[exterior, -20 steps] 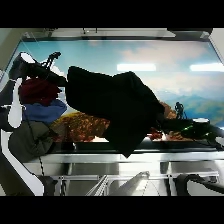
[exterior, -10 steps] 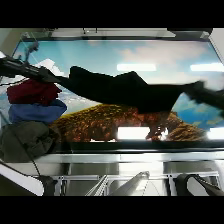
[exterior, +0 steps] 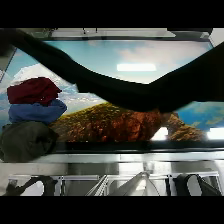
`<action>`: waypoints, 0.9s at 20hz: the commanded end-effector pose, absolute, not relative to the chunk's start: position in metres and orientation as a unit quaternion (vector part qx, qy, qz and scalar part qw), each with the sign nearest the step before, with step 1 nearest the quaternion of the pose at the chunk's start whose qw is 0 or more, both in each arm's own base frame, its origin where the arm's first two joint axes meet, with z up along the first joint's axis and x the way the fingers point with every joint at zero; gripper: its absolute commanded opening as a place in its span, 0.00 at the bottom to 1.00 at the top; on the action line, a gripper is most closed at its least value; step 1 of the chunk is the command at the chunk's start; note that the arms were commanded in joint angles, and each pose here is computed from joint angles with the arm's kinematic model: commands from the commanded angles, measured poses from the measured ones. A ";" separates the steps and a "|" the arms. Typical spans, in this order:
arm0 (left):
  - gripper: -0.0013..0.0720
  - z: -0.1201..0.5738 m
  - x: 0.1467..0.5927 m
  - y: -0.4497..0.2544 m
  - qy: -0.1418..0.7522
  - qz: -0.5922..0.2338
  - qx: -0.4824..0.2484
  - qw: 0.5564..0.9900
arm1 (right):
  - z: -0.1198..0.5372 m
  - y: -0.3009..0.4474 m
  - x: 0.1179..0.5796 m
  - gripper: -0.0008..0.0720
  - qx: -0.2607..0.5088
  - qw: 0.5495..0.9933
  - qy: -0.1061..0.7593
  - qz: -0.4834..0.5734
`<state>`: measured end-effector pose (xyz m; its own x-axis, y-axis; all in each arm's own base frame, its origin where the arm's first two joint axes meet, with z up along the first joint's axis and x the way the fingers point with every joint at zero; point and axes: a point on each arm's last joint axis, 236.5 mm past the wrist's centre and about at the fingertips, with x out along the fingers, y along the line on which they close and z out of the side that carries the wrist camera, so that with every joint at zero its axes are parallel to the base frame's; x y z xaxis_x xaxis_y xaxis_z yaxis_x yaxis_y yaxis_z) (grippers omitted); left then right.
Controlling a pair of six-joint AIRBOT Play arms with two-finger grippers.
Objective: Fold the shirts.
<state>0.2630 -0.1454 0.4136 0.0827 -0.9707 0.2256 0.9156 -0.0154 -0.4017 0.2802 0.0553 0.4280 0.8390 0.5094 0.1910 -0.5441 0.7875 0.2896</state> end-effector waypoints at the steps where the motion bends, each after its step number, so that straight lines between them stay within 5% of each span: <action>1: 0.05 0.495 0.205 -0.145 -0.107 -0.552 -0.144 0.814 | 0.512 0.080 0.222 0.04 0.052 0.953 -0.176 0.240; 4: 0.05 0.488 0.227 -0.101 -0.094 -0.337 -0.095 0.932 | 0.527 0.082 0.212 0.04 0.024 0.956 -0.195 0.219; 6: 0.05 0.465 0.242 -0.081 -0.053 -0.286 -0.095 0.952 | 0.509 0.067 0.231 0.04 0.041 0.967 -0.154 0.201; 12: 0.05 0.344 0.337 -0.091 0.086 -0.391 -0.248 0.882 | 0.388 0.010 0.333 0.04 0.183 0.957 0.032 0.224; 18: 0.05 0.127 0.467 -0.097 0.274 -0.296 -0.283 0.870 | 0.157 -0.028 0.438 0.04 0.295 0.904 0.250 0.182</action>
<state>0.4220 -0.0915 0.2303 0.6854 -0.7152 -0.1365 0.4876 0.5901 -0.6434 0.4033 -0.0207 0.2654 0.8734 0.4512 -0.1833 -0.2907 0.7850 0.5470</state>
